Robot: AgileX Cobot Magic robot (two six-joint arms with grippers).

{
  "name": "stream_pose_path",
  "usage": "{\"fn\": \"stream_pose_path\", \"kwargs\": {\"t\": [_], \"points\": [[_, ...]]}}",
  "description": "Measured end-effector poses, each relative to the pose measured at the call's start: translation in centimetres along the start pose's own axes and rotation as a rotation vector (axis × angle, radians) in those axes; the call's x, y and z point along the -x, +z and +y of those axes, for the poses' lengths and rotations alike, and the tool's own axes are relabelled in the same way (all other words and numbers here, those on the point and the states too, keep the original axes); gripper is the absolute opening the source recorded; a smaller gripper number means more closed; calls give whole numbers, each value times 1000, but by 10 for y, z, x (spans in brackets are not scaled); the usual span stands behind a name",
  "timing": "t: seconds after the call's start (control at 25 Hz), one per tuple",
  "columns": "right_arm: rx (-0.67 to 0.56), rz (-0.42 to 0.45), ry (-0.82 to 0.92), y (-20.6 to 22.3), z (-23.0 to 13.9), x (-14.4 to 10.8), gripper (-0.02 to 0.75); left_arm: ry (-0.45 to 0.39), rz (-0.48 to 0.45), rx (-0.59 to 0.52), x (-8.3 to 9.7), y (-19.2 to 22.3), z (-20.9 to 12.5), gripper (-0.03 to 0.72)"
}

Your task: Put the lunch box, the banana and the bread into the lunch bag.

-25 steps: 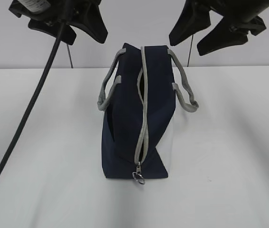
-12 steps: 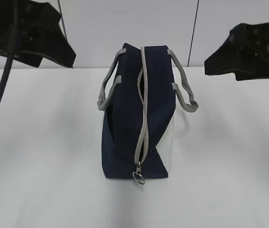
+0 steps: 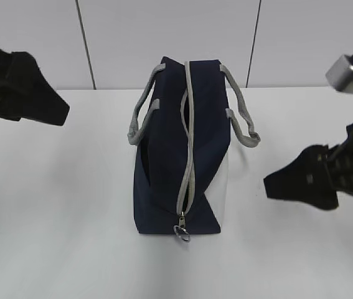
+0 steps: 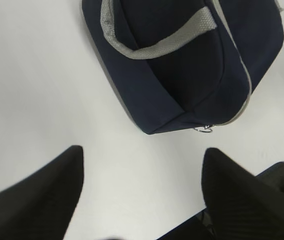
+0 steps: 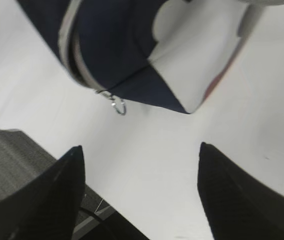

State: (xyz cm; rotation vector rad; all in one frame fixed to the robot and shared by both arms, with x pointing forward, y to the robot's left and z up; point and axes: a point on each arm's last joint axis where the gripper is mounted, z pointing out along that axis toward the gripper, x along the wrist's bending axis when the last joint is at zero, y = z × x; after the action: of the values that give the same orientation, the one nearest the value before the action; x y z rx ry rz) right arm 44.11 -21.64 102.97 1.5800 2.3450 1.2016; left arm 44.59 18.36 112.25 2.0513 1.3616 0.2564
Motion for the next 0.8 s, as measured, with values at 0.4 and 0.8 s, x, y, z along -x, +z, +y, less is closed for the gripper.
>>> {"fn": "stream_pose_path", "kwargs": {"t": [0.4, 0.8], "points": [[158, 218, -294, 19, -42, -10, 535, 7, 17, 45, -4, -4, -26, 498], [241, 187, -414, 18, -36, -9, 535, 21, 32, 65, -6, -5, -25, 498]]}}
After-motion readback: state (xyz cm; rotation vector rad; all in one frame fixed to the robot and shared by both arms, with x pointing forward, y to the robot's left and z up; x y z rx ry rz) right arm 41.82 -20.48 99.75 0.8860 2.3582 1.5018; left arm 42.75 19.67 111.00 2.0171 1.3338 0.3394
